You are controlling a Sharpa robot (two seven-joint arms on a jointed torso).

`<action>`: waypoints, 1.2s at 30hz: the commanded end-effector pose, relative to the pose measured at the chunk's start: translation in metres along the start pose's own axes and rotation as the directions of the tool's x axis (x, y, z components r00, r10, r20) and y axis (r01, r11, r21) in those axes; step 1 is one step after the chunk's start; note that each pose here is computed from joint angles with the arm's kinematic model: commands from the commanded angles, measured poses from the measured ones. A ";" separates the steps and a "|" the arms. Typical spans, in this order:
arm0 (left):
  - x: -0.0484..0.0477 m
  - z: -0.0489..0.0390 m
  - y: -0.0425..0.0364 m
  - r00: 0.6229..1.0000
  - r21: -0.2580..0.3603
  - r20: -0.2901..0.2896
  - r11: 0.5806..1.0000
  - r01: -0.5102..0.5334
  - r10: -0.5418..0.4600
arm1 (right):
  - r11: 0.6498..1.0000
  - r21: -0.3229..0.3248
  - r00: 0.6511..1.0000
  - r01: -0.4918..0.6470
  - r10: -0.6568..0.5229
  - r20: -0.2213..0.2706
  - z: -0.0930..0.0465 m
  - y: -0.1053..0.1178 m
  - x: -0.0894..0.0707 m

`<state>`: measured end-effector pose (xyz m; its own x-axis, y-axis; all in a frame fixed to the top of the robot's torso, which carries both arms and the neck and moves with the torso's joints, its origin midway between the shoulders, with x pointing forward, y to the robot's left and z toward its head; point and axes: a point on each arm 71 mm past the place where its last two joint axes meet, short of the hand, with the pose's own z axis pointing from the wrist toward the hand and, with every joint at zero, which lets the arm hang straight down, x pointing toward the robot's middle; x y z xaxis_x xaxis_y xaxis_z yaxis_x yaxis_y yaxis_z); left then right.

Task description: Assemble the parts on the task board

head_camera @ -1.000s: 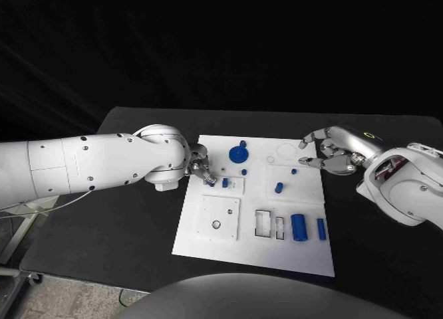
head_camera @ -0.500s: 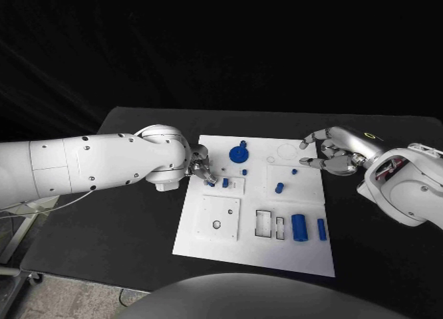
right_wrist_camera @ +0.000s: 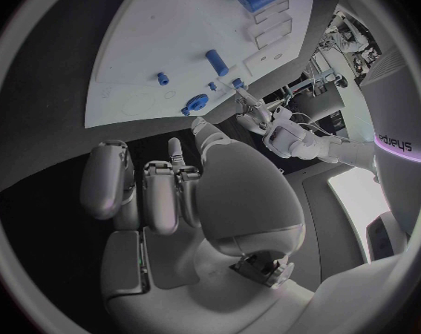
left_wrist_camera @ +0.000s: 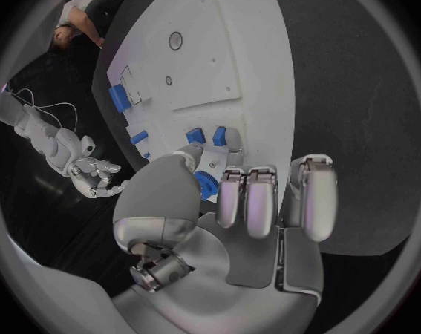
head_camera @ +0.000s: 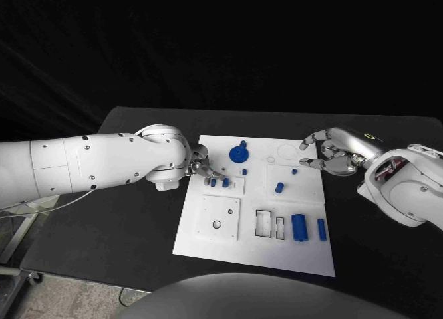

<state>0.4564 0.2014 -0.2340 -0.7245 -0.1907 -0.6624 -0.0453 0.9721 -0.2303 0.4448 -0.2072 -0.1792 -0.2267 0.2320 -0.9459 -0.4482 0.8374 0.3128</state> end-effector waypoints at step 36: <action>-0.0368 -0.0172 -0.0674 0.812 0.524 0.570 0.707 -0.475 0.123 | 1.000 -0.011 1.000 0.003 -0.003 0.005 -0.002 0.001 0.000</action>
<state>0.4808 0.1560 -0.1869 -0.3672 -0.2448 -0.8973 0.4498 0.7977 -0.4017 0.4436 -0.2088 -0.1793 -0.2280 0.2318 -0.9457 -0.4465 0.8382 0.3131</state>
